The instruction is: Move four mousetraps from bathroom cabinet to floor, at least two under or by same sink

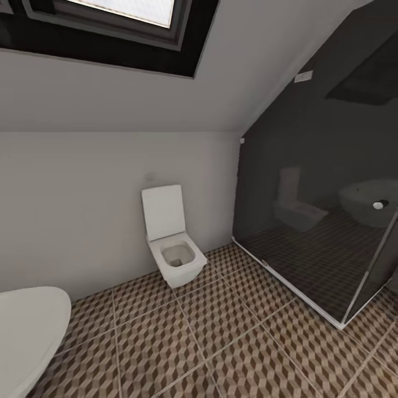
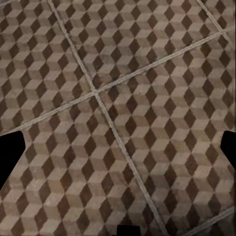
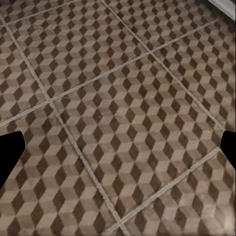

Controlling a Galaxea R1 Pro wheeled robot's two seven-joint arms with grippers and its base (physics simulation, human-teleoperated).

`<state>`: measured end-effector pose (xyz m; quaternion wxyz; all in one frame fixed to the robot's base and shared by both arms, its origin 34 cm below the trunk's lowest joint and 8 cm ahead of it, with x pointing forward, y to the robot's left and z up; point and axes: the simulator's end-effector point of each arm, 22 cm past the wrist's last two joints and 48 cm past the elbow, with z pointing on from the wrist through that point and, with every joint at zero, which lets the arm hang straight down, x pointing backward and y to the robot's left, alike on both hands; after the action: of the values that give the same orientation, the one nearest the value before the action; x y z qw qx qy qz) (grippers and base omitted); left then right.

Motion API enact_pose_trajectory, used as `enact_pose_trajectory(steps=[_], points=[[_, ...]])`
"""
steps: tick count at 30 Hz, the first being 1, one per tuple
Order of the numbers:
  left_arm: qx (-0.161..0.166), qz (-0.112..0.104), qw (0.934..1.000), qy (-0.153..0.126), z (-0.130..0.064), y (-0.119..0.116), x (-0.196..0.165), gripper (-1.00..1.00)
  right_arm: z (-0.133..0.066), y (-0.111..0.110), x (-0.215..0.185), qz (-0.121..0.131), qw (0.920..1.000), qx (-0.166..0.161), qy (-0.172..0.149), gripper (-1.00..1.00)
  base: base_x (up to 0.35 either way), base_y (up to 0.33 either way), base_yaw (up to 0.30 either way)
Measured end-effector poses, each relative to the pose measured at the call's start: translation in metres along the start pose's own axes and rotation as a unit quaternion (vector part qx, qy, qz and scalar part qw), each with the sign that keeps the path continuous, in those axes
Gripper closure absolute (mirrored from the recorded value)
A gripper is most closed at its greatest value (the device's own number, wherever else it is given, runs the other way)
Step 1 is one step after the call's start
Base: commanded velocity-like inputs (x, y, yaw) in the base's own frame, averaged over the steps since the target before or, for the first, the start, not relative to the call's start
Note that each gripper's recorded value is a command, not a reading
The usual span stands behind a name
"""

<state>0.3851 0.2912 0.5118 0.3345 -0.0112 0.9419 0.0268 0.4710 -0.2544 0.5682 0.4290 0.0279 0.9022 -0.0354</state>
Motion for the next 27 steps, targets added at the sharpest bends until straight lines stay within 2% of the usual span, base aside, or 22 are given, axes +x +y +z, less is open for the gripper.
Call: enact_pose_trajectory(steps=[27], points=[[0.000,-0.001,1.0000,0.000,0.0000,0.0001,-0.0001,-1.00,0.0000,0.0006,0.0005,0.001,1.0000,-0.001,0.001,-1.00,0.000,0.000,-0.292]])
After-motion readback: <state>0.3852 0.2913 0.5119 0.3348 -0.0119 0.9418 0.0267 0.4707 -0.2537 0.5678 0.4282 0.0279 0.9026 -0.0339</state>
